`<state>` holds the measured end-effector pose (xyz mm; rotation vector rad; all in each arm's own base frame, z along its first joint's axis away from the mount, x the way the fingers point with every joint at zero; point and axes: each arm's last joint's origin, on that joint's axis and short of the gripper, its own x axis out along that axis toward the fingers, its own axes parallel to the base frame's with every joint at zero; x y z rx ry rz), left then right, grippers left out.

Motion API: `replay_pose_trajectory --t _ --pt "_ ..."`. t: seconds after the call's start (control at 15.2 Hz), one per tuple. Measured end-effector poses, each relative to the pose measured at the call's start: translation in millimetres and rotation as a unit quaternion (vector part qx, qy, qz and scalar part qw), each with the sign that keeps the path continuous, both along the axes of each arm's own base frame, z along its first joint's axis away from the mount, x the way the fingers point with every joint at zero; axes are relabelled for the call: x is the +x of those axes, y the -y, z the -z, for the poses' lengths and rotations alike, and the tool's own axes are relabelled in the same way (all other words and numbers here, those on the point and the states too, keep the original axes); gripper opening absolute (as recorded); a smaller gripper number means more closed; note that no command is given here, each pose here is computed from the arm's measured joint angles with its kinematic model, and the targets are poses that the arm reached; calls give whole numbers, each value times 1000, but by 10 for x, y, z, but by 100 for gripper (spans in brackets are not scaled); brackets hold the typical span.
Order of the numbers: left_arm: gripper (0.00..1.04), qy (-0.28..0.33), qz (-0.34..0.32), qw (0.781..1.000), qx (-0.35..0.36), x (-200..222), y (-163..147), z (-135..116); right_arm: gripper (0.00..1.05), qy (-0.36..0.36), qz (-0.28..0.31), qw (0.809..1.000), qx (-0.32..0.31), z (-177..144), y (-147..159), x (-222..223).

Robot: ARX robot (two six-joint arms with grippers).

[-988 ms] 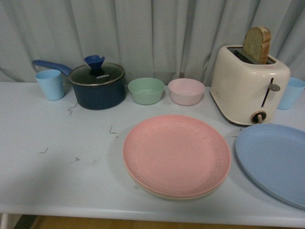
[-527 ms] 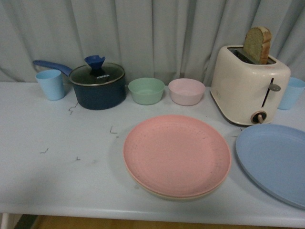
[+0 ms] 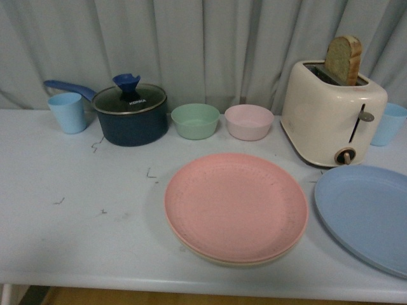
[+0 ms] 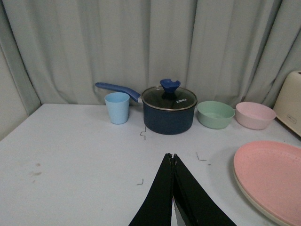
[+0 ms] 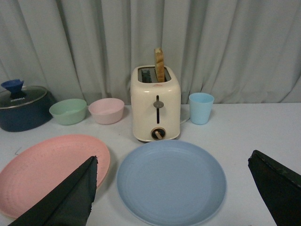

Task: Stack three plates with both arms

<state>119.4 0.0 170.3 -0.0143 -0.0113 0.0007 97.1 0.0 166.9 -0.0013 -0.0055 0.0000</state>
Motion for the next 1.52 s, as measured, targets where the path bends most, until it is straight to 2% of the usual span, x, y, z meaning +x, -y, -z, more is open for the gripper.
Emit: replay_pose_trajectory --t 0.53,0.66,0.72,0.86,0.92,0.99,1.05,1.12,1.25,1.32,1.52 --pt "2 0 0 1000 0 -111 0 5 98 0 0 1000 0 0 0 0" --pt "2 -27 2 1000 0 -196 1 73 98 0 0 1000 0 0 0 0" --pt "2 7 1 1000 0 -225 0 5 98 0 0 1000 0 0 0 0" --pt "3 -6 1 1000 0 -221 0 40 98 0 0 1000 0 -1 0 0" --pt "16 -4 0 1000 0 -222 0 36 98 0 0 1000 0 0 0 0" --pt "35 -4 1 1000 0 -222 0 36 98 0 0 1000 0 -1 0 0" --pt "50 -4 0 1000 0 -222 0 36 98 -55 -6 998 8 22 6 -5" --pt "63 -3 2 1000 0 -222 1 35 98 -190 2 981 42 -21 95 62" --pt "93 -3 1 1000 0 -222 0 35 98 -212 31 974 77 -327 419 400" --pt "100 -3 1 1000 1 -222 0 36 98 -232 49 968 76 -368 609 611" --pt "98 -4 1 1000 1 -222 0 36 98 -357 55 928 87 -122 1049 1240"
